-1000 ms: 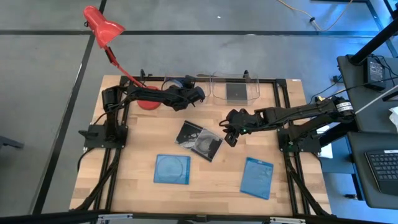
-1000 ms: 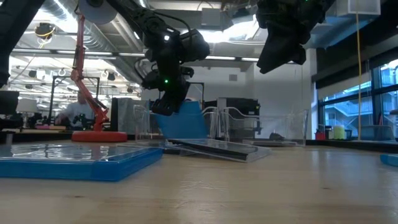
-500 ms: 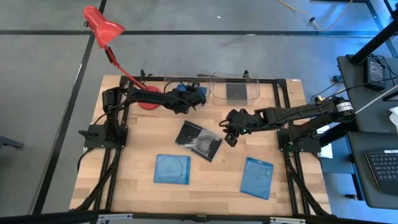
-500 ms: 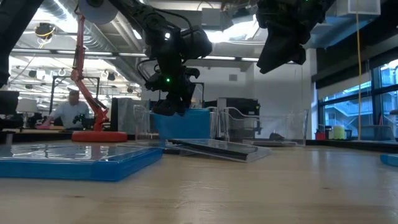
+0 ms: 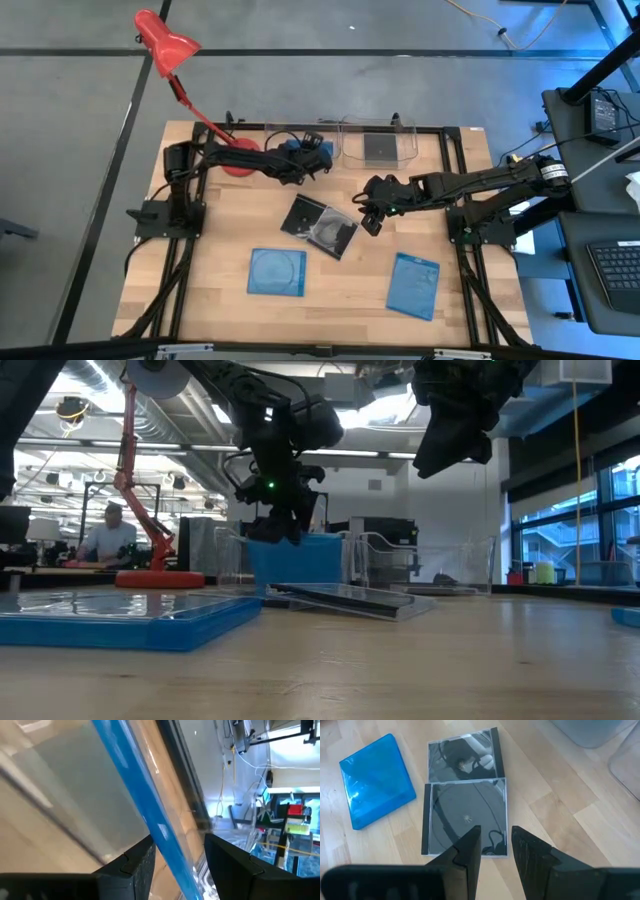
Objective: Pick & place jewel cases by type
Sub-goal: Put the center blue cd case into the left transparent bin
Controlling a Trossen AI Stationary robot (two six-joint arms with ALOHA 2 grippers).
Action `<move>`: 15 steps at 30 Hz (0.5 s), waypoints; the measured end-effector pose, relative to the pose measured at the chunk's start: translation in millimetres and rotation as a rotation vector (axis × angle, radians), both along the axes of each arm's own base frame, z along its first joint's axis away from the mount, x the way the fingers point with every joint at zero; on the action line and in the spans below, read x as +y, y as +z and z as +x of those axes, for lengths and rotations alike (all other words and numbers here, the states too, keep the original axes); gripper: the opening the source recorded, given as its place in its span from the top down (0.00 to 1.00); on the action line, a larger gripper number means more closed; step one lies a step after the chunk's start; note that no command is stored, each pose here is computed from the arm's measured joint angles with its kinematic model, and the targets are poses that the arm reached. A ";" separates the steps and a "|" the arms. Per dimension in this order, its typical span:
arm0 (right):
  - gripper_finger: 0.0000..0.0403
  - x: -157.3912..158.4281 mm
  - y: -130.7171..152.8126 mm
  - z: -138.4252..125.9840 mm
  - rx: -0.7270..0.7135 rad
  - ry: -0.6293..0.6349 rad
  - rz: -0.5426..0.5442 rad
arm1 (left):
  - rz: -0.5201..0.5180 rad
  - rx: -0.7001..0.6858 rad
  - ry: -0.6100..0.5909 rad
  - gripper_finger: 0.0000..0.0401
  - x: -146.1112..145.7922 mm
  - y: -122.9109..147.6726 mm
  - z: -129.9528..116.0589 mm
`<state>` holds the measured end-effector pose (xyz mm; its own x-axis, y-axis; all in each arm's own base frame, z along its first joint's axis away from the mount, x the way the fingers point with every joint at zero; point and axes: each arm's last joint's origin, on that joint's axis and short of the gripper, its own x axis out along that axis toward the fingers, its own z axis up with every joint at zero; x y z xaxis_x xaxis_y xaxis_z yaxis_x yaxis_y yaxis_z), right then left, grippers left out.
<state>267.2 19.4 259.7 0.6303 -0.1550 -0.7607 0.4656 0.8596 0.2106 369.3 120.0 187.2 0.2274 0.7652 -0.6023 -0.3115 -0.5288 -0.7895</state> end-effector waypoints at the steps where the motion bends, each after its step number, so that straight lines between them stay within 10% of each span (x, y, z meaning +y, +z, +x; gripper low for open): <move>1: 0.72 0.0 0.0 0.0 0.000 0.000 0.000 | 0.000 -0.006 0.000 0.58 0.8 1.7 0.6; 15: 0.72 0.0 0.1 0.0 0.000 0.002 -0.001 | -0.007 -0.047 0.011 0.59 17.2 13.1 2.4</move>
